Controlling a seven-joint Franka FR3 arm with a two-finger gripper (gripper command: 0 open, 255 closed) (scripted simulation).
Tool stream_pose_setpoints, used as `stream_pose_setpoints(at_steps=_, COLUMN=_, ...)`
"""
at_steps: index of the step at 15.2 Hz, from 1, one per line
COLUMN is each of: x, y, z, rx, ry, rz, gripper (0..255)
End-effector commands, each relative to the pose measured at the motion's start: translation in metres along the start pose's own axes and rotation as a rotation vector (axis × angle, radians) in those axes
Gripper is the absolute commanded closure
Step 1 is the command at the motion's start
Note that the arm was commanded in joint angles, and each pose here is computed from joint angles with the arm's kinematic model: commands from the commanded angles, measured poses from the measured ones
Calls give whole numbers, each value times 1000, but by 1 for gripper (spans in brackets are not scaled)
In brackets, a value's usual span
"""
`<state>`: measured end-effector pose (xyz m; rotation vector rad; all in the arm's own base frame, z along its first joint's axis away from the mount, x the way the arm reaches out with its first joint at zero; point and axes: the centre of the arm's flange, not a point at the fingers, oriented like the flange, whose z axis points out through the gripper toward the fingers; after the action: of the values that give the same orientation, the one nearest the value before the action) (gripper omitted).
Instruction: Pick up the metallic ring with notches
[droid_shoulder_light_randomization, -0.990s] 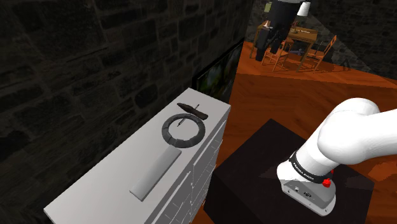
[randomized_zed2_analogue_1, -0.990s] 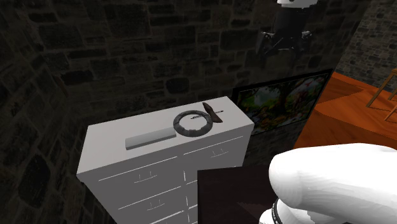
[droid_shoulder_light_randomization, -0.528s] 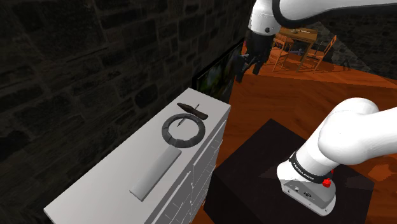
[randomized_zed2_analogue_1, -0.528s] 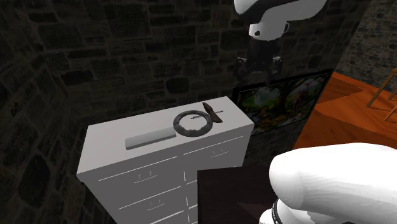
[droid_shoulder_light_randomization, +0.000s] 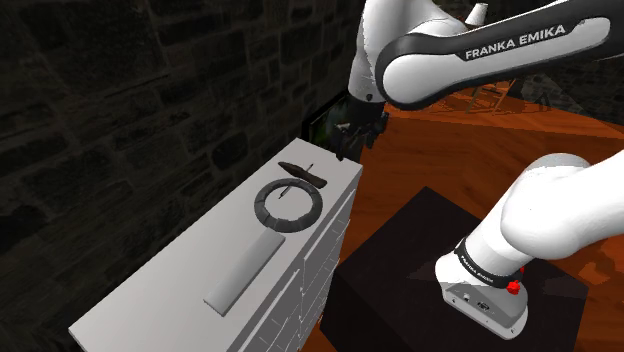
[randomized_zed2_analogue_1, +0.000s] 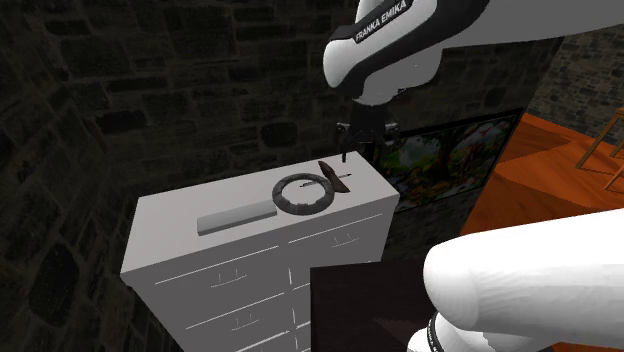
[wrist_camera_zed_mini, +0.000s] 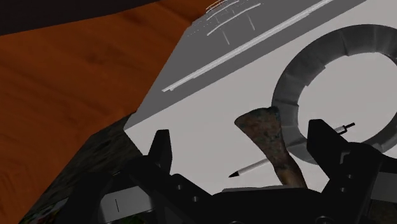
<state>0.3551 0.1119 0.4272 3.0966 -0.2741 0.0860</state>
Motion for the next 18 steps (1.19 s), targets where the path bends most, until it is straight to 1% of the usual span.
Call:
stream_pose_setpoints(at_steps=1, x=4, y=-14, z=20, rx=-1, ry=7, rz=23, gripper=0)
stream_pose_setpoints(at_steps=10, x=29, y=-84, z=114, rx=-14, ry=26, rz=120, gripper=0)
stream_pose_setpoints(at_steps=11, x=30, y=-85, z=116, rx=-14, ry=27, rz=122, gripper=0)
stream_pose_setpoints(at_steps=18, x=27, y=-86, z=156, rx=-14, ry=27, rz=122, gripper=0)
